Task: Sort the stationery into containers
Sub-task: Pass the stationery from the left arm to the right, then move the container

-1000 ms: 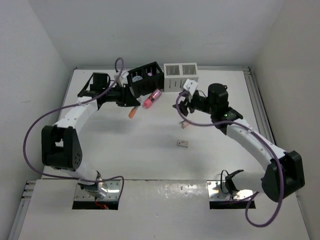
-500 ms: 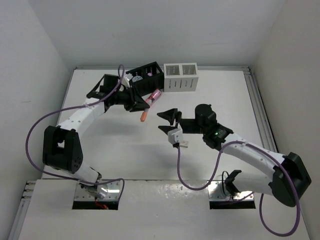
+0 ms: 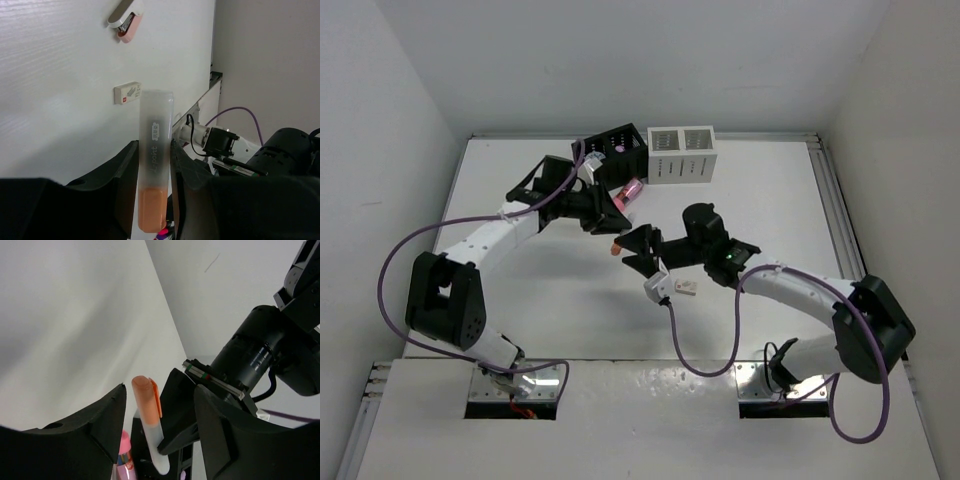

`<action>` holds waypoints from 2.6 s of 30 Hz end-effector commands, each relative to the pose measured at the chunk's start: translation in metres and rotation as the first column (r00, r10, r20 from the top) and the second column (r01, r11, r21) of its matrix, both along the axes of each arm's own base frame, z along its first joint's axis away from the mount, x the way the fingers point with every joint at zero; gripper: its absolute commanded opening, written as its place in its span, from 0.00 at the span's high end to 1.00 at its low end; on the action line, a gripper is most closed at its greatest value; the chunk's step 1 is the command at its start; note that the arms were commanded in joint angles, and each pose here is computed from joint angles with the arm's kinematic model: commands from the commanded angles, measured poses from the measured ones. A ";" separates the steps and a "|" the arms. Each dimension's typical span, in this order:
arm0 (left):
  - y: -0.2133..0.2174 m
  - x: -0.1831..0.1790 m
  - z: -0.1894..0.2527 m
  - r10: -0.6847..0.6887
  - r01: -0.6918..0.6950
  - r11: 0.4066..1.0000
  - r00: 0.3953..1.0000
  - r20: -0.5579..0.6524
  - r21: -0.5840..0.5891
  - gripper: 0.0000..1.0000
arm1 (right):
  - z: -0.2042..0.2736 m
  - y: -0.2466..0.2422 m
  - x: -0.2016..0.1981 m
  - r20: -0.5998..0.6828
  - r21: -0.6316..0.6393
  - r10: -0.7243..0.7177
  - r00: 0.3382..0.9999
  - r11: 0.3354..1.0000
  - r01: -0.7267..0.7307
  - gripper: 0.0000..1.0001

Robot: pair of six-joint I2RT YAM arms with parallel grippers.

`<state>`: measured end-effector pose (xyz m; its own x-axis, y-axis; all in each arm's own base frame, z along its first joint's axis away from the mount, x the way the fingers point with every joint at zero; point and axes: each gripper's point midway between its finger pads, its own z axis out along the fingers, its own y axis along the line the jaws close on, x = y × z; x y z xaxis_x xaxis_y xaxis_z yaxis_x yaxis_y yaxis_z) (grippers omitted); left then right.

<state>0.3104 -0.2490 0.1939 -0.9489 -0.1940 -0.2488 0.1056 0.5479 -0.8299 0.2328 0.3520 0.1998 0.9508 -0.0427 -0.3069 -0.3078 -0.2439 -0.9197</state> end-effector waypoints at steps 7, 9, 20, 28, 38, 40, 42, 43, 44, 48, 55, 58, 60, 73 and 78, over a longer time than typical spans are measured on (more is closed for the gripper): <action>-0.012 -0.005 0.024 -0.043 0.044 0.999 0.997 0.066 -0.025 1.00 | 0.007 0.022 0.004 0.083 -0.035 0.107 0.991 0.994 -0.105 0.57; -0.014 -0.003 0.027 -0.044 0.046 0.999 0.996 0.075 -0.023 1.00 | -0.004 0.022 0.005 0.067 -0.064 0.116 0.991 0.992 -0.112 0.65; -0.011 0.002 0.028 -0.041 0.042 0.999 0.994 0.098 -0.002 1.00 | -0.023 0.023 0.020 0.077 -0.126 0.070 0.995 0.990 -0.060 0.65; -0.010 0.004 0.026 -0.052 0.044 0.997 0.988 0.146 0.057 1.00 | -0.020 0.027 0.031 0.103 -0.127 0.026 0.994 0.992 -0.013 0.77; 0.043 0.059 0.080 0.104 -0.155 0.985 0.882 0.460 0.074 0.00 | 0.033 0.030 0.046 0.044 0.165 -0.092 0.995 0.983 0.084 1.00; 0.083 0.095 0.113 0.204 -0.286 0.956 0.802 0.561 0.061 0.03 | 0.046 0.026 0.056 -0.089 0.223 -0.163 0.983 0.958 0.179 1.00; 0.112 0.120 0.125 0.263 -0.376 0.925 0.738 0.621 0.055 0.12 | 0.077 0.021 0.071 -0.157 0.310 -0.213 0.964 0.916 0.253 1.00; 0.133 0.132 0.134 0.287 -0.427 0.902 0.701 0.653 0.062 0.28 | 0.086 0.017 0.083 -0.277 0.339 -0.254 0.927 0.877 0.341 1.00; 0.146 0.143 0.133 0.307 -0.479 0.874 0.681 0.665 0.087 0.36 | 0.095 0.012 0.093 -0.339 0.357 -0.276 0.900 0.847 0.394 1.00; 0.174 0.183 0.100 0.342 -0.563 0.806 0.697 0.630 0.184 0.85 | 0.135 -0.005 0.137 -0.649 0.379 -0.284 0.705 0.683 0.624 1.00; 0.176 0.244 0.038 0.321 -0.578 0.760 0.732 0.600 0.298 1.00 | 0.161 -0.030 0.200 -0.906 0.289 -0.164 0.390 0.433 0.854 1.00; 0.184 0.263 0.021 0.329 -0.612 0.718 0.718 0.613 0.331 1.00 | 0.155 -0.038 0.222 -0.941 0.239 -0.134 0.309 0.382 0.893 1.00; 0.186 0.270 0.014 0.330 -0.616 0.711 0.719 0.612 0.340 1.00 | 0.163 -0.042 0.234 -0.957 0.234 -0.082 0.280 0.357 0.904 1.00; 0.163 0.321 -0.022 0.311 -0.565 0.773 0.734 0.603 0.290 1.00 | 0.158 -0.055 0.282 -0.970 0.240 0.040 0.238 0.270 0.933 1.00; 0.159 0.332 -0.024 0.305 -0.556 0.788 0.724 0.619 0.262 1.00 | 0.151 -0.063 0.297 -0.970 0.244 0.062 0.236 0.245 0.938 1.00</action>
<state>0.6319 -0.0774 0.1519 -0.5143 -0.3107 -0.7993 0.0475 0.9203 -0.3883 0.5217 0.2964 0.3098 0.0132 0.2511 -0.9679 -0.5296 0.8228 0.2063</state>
